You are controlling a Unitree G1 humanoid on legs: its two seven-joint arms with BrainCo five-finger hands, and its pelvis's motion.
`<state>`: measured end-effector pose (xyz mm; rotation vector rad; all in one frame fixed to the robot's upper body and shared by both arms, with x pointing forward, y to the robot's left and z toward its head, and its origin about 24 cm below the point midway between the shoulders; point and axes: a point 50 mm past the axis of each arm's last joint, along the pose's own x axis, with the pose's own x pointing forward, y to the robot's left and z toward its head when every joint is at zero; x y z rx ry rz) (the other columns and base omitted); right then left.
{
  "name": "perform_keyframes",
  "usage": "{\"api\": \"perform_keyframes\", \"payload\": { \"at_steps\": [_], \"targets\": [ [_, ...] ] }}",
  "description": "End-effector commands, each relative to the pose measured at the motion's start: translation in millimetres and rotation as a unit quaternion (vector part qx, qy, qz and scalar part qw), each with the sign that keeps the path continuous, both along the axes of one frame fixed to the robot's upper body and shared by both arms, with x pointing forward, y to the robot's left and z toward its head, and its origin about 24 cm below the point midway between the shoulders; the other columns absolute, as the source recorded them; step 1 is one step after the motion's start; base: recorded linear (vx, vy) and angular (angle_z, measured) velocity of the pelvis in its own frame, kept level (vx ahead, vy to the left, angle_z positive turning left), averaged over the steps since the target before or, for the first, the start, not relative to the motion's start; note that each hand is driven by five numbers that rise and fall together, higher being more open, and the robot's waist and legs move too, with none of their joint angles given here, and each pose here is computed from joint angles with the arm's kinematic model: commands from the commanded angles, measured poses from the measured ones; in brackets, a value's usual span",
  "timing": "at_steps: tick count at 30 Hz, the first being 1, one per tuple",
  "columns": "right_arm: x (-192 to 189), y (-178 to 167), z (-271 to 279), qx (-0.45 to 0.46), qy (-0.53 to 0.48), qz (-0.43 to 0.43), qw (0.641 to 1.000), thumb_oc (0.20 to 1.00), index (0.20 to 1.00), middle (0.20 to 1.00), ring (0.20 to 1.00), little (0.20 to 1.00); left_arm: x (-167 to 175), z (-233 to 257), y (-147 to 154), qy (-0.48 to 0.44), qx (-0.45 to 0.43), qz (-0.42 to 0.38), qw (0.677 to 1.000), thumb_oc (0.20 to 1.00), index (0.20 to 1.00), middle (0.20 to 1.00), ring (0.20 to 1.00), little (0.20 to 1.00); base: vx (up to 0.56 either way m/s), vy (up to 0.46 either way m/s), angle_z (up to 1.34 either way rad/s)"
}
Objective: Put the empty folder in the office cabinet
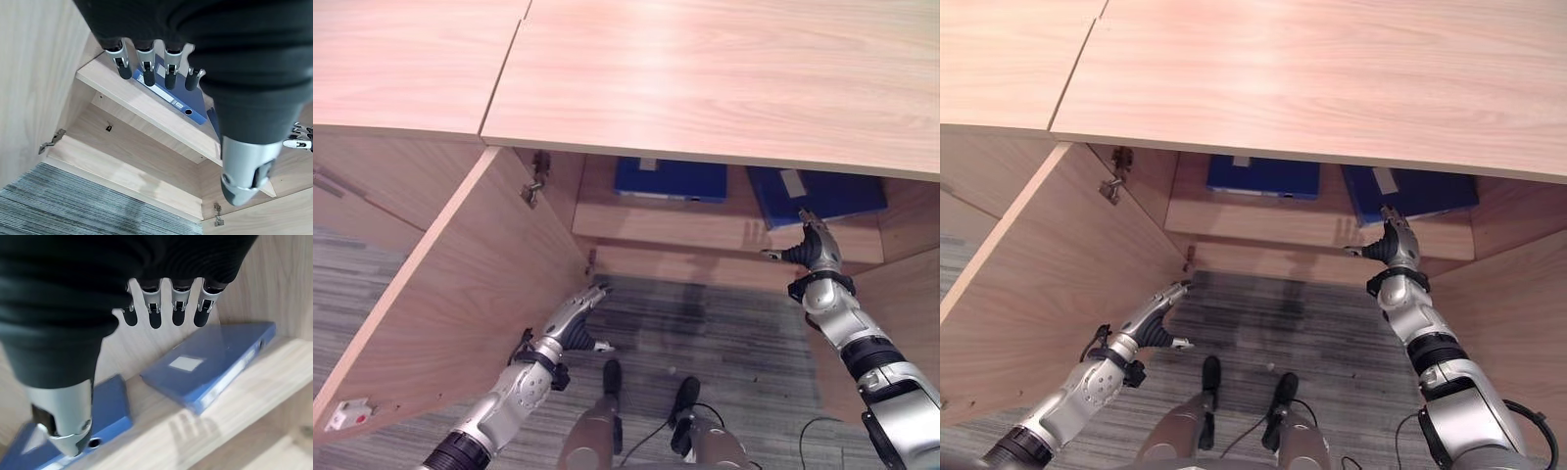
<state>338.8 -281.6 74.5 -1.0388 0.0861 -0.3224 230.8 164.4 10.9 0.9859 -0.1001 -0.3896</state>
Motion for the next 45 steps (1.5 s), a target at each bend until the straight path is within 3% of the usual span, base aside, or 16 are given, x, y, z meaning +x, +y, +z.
{"api": "perform_keyframes", "payload": {
  "at_steps": [1,6,11,23,33,45],
  "targets": [
    [16,7,29,-0.01,-0.053,0.004,0.999,1.0,1.0,1.0,1.0,1.0,6,26,10,-0.056,-0.01,0.003,0.998,1.0,1.0,1.0,1.0,1.0,0.02,0.137,-0.09],
    [42,17,77,-0.02,-0.103,-0.001,0.995,1.0,1.0,1.0,1.0,1.0,16,38,27,-0.094,0.0,0.044,0.995,1.0,1.0,1.0,1.0,1.0,-0.03,0.095,-0.21],
    [39,-4,86,-0.027,-0.11,-0.041,0.993,1.0,1.0,1.0,1.0,1.0,20,40,35,-0.101,0.022,0.055,0.993,1.0,1.0,1.0,1.0,1.0,-0.03,-0.044,-0.24],
    [39,-31,148,-0.039,-0.189,-0.097,0.976,1.0,1.0,1.0,1.0,1.0,35,65,16,-0.158,-0.029,0.042,0.986,1.0,1.0,1.0,1.0,1.0,-0.04,-0.056,0.13],
    [30,-52,147,-0.053,-0.183,-0.135,0.972,1.0,1.0,1.0,1.0,1.0,41,73,17,-0.183,-0.037,0.061,0.981,1.0,1.0,1.0,1.0,1.0,-0.01,-0.018,-0.1],
    [20,-81,197,-0.084,-0.193,-0.184,0.96,1.0,1.0,1.0,1.0,1.0,42,74,21,-0.186,-0.035,0.065,0.98,1.0,1.0,1.0,1.0,1.0,-0.01,-0.019,0.02]
  ]
}}
